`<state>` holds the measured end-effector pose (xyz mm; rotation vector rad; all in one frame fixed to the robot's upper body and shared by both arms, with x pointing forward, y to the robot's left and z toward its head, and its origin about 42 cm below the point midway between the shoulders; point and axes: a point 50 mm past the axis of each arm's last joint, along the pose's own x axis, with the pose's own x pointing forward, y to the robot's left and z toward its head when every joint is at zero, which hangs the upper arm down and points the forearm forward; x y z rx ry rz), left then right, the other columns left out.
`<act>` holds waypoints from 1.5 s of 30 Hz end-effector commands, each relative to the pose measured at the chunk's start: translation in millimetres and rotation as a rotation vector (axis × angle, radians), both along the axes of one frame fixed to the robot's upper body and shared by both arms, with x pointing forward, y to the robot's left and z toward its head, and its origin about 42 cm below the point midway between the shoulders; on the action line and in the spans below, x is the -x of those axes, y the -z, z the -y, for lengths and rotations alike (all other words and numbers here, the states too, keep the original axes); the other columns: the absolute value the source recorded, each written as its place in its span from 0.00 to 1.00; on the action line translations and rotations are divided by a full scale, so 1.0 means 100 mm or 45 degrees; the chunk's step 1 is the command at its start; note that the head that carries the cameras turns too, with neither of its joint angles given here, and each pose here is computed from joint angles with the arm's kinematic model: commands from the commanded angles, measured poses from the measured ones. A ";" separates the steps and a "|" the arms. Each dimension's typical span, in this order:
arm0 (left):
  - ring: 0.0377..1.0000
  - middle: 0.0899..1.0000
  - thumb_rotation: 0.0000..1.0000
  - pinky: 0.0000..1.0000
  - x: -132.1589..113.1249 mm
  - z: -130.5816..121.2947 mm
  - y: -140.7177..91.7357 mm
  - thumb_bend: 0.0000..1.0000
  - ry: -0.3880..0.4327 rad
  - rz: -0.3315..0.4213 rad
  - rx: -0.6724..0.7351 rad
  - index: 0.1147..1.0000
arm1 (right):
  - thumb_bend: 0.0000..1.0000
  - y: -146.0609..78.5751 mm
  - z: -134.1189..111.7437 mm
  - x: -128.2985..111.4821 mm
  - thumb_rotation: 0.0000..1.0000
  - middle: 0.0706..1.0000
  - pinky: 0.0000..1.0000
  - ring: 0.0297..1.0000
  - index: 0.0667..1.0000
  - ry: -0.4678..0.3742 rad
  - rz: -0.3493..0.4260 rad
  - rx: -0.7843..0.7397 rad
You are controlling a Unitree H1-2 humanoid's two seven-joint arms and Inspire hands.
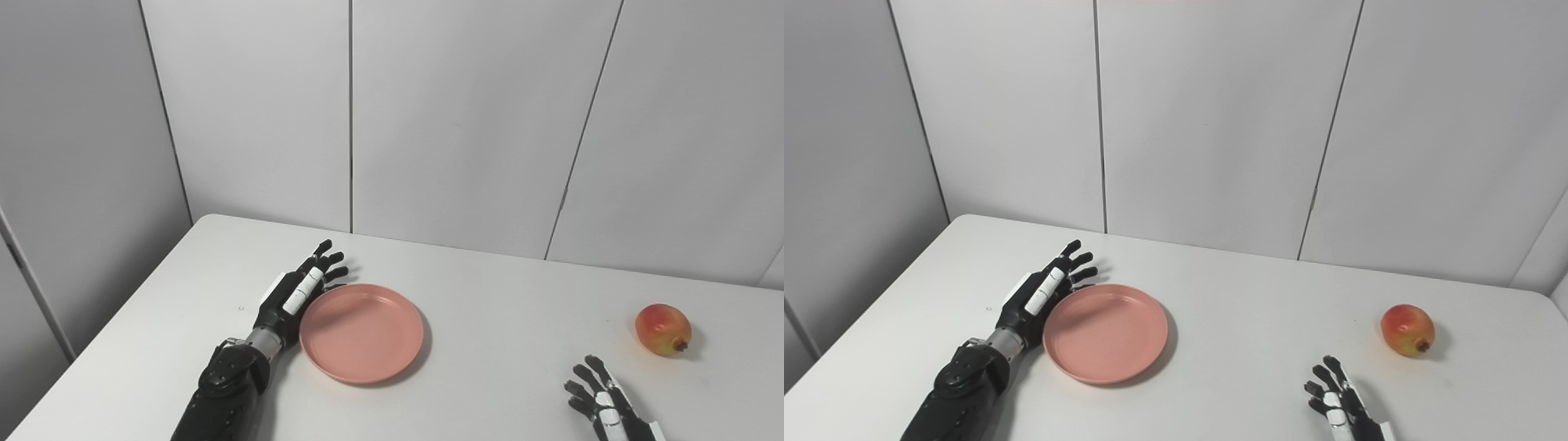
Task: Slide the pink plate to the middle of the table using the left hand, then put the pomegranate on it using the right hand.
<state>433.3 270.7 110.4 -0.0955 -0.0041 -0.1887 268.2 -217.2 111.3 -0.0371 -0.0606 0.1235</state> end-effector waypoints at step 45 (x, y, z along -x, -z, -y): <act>0.88 0.93 0.80 0.75 0.20 0.78 0.12 0.85 0.048 -0.064 0.064 1.00 | 0.60 -0.10 -0.78 -0.06 0.92 0.86 0.75 0.79 0.90 0.014 0.029 -0.011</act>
